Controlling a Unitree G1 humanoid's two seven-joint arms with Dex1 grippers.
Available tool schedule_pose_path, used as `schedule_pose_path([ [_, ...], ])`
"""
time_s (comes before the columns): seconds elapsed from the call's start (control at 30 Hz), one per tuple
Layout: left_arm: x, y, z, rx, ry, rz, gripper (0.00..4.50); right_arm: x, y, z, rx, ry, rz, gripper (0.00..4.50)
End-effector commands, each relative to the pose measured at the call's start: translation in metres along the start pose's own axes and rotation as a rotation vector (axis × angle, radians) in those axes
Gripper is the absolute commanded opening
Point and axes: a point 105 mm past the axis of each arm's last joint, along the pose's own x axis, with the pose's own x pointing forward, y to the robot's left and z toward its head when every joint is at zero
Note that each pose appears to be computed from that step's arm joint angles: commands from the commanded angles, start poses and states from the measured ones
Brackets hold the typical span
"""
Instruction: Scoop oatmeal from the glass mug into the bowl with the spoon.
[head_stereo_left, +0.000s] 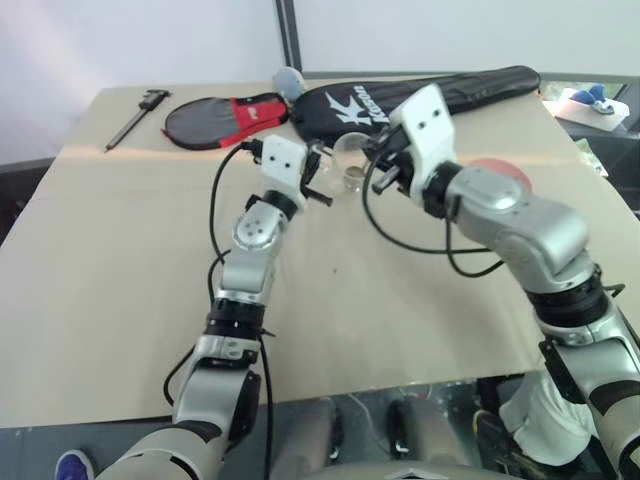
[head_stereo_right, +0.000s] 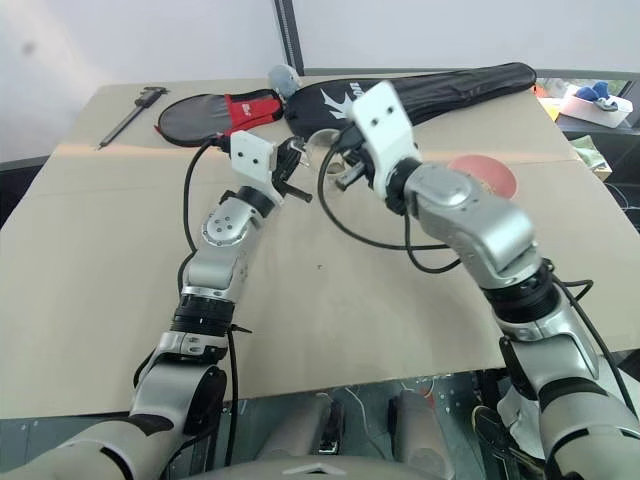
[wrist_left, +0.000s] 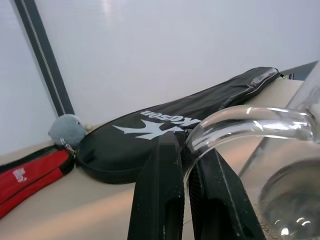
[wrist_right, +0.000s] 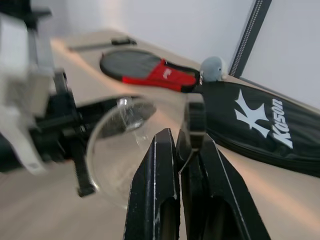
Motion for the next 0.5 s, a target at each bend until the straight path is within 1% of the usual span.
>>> schedule_pose_path([
  [0.03, 0.004, 0.005, 0.039, 0.056, -0.152, 0.019, 0.02, 0.004, -0.001, -0.003, -0.092, -0.019, -0.032, 0.0],
  [0.13, 0.004, 0.003, 0.038, 0.063, -0.152, 0.017, 0.02, 0.006, 0.008, -0.004, -0.061, -0.027, -0.001, 0.0],
  [0.3, 0.006, 0.002, 0.037, 0.077, -0.149, 0.026, 0.02, 0.006, 0.019, -0.002, 0.179, -0.024, 0.078, 0.0],
  [0.4, 0.009, 0.001, 0.036, 0.089, -0.148, 0.03, 0.02, 0.005, 0.018, 0.004, 0.326, -0.035, 0.09, 0.0],
  [0.5, 0.012, -0.003, 0.037, 0.092, -0.157, 0.029, 0.02, 0.004, 0.014, 0.007, 0.414, -0.039, 0.088, 0.0],
])
